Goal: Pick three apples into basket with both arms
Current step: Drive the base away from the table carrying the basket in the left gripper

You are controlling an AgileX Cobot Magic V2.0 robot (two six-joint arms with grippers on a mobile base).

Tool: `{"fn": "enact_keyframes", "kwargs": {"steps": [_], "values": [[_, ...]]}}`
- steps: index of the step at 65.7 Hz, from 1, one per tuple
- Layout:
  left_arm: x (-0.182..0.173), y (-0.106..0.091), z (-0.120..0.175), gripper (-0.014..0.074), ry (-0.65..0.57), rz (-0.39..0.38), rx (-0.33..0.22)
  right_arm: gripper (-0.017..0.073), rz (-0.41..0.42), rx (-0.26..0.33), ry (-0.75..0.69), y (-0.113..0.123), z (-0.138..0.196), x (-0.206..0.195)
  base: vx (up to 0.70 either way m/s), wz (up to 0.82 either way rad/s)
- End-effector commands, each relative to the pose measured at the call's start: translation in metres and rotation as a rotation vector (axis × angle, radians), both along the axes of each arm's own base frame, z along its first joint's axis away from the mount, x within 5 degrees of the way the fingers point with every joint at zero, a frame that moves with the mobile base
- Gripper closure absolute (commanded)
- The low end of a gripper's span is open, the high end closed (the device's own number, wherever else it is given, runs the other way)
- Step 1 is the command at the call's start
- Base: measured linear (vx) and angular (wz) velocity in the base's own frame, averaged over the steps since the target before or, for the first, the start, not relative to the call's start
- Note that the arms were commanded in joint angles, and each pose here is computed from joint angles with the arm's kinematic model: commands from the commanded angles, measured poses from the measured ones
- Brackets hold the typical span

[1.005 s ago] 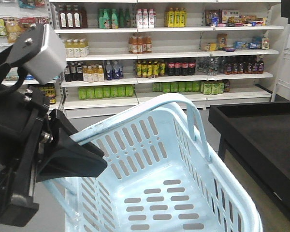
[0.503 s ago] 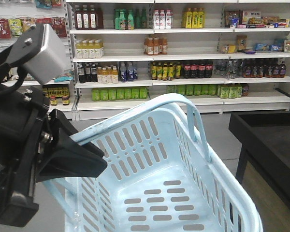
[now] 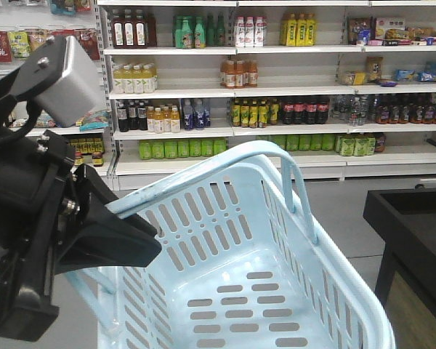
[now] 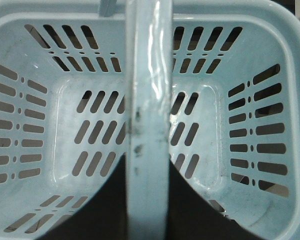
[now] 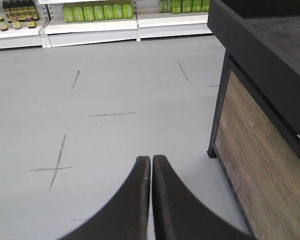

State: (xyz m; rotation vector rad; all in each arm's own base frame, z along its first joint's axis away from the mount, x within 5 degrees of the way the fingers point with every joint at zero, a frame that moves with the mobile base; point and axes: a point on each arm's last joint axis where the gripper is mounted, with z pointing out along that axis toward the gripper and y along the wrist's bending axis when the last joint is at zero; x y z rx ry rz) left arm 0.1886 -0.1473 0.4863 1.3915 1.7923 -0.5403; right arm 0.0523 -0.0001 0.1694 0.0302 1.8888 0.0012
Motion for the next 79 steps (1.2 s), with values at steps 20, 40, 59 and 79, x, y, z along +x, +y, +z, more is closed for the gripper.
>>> {"fn": "enact_keyframes", "kwargs": {"steps": [20, 40, 59, 79], "values": [[-0.0110, 0.0010, 0.0215, 0.0601, -0.064, 0.005, -0.116, 0.0564, -0.008, -0.012, -0.083, -0.0008, 0.0076, 0.0013, 0.31, 0.14], [-0.0110, 0.0010, 0.0215, 0.0601, -0.064, 0.005, -0.116, 0.0564, -0.008, -0.012, -0.083, -0.0008, 0.0076, 0.0013, 0.30, 0.18], [-0.0110, 0.0010, 0.0215, 0.0601, -0.064, 0.005, -0.116, 0.0564, -0.008, -0.012, -0.084, -0.0008, 0.0077, 0.0013, 0.28, 0.05], [-0.0110, 0.0010, 0.0215, 0.0601, -0.064, 0.005, -0.116, 0.0564, -0.008, -0.012, -0.084, -0.0008, 0.0077, 0.0013, 0.23, -0.12]]}}
